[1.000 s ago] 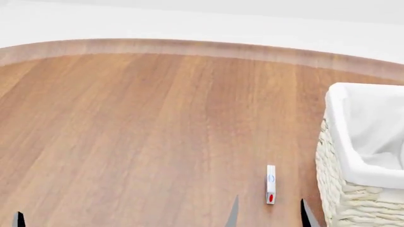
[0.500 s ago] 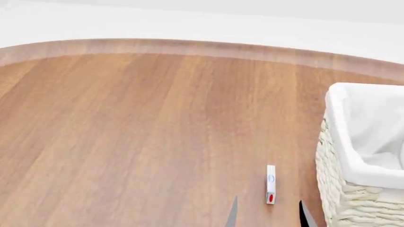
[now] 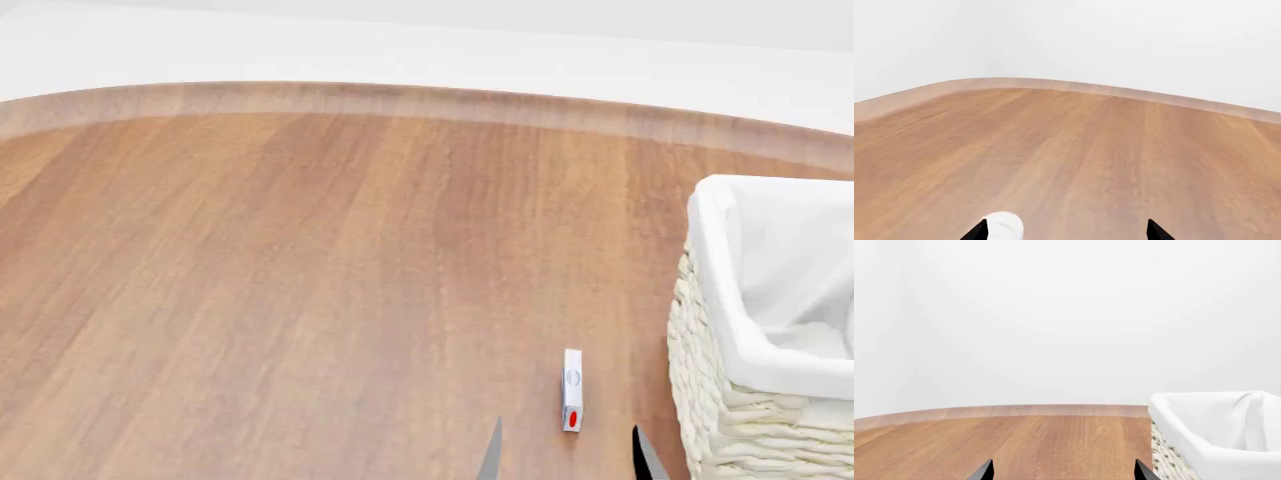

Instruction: Pick up the ketchup, and put it in the basket.

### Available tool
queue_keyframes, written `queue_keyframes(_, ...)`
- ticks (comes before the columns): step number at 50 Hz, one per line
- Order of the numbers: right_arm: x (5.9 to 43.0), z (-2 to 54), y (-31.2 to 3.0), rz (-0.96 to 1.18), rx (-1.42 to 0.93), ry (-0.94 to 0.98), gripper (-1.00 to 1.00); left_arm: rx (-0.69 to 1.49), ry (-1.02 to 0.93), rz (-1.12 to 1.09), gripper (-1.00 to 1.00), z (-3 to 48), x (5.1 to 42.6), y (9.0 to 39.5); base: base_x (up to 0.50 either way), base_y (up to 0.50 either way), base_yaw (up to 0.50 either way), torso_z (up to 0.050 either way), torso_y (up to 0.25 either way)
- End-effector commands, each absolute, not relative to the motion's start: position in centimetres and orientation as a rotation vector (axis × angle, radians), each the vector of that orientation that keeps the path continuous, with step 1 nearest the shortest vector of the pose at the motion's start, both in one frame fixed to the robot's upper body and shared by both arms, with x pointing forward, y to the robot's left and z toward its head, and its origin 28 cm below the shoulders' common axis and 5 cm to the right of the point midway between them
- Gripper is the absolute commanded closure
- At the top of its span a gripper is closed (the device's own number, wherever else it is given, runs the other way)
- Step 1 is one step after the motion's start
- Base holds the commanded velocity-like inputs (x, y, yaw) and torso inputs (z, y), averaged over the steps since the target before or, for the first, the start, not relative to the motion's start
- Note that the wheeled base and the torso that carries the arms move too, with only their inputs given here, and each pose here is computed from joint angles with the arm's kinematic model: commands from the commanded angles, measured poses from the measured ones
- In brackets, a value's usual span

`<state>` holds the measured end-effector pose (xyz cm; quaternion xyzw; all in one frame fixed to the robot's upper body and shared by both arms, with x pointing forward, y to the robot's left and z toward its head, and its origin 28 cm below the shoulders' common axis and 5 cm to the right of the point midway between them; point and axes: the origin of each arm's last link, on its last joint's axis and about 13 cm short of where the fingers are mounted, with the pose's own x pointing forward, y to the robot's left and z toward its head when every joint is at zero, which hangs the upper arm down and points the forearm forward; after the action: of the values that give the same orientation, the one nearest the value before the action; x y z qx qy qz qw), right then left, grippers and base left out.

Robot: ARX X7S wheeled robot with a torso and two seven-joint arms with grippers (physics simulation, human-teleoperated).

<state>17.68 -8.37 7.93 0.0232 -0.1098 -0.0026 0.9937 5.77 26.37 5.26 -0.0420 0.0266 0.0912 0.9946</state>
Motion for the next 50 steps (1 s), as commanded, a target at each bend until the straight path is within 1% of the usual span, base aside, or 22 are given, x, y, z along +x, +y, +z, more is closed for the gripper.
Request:
queue_keyframes(1, 17.9, 8.0, -8.6, -0.012, 0.055, -0.240, -1.00, -0.103, 0.107, 0.218, -1.00, 4.8, 5.6, 26.9, 0.00, 0.00, 0.00, 0.000, 0.000)
queue_keyframes(12, 17.9, 8.0, -8.6, -0.011, 0.054, -0.240, -1.00, -0.182, 0.190, 0.262, -1.00, 4.7, 6.2, 27.6, 0.00, 0.00, 0.00, 0.000, 0.000)
queue_keyframes(22, 17.9, 7.9, -8.6, -0.012, 0.055, -0.239, -1.00, -0.205, 0.226, 0.303, -1.00, 4.7, 6.5, 28.1, 0.00, 0.00, 0.00, 0.000, 0.000)
queue_keyframes(27, 17.9, 7.9, -8.6, -0.012, 0.054, -0.238, -1.00, -0.186, 0.226, 0.320, -1.00, 4.9, 7.1, 28.8, 0.00, 0.00, 0.00, 0.000, 0.000)
queue_keyframes(30, 17.9, 7.8, -8.5, -0.012, 0.053, -0.236, -1.00, -0.177, 0.238, 0.303, -1.00, 4.6, 7.3, 29.0, 0.00, 0.00, 0.00, 0.000, 0.000)
queue_keyframes(31, 17.9, 7.8, -8.5, -0.011, 0.052, -0.234, -1.00, -0.182, 0.258, 0.257, -1.00, 4.7, 7.3, 29.0, 0.00, 0.00, 0.00, 0.000, 0.000)
queue_keyframes(37, 17.9, 7.8, -8.5, -0.010, 0.052, -0.234, -1.00, -0.165, 0.272, 0.262, -1.00, 4.6, 7.5, 29.7, 0.00, 0.00, 0.00, 0.000, 0.000)
queue_keyframes(43, 17.9, 7.8, -8.5, -0.010, 0.053, -0.233, -1.00, -0.078, 0.288, 0.249, -1.00, 4.1, 7.8, 30.3, 0.00, 0.00, 0.00, 0.000, 0.000)
queue_keyframes(45, 17.9, 7.8, -8.5, -0.010, 0.053, -0.233, -1.00, -0.093, 0.307, 0.242, -1.00, 3.8, 7.9, 30.6, 0.00, 0.00, 0.00, 0.000, 0.000)
queue_keyframes(50, 17.9, 7.8, -8.5, -0.011, 0.052, -0.232, -1.00, -0.050, 0.312, 0.245, -1.00, 2.9, 8.0, 31.2, 0.00, 0.00, 0.00, 0.000, 0.000)
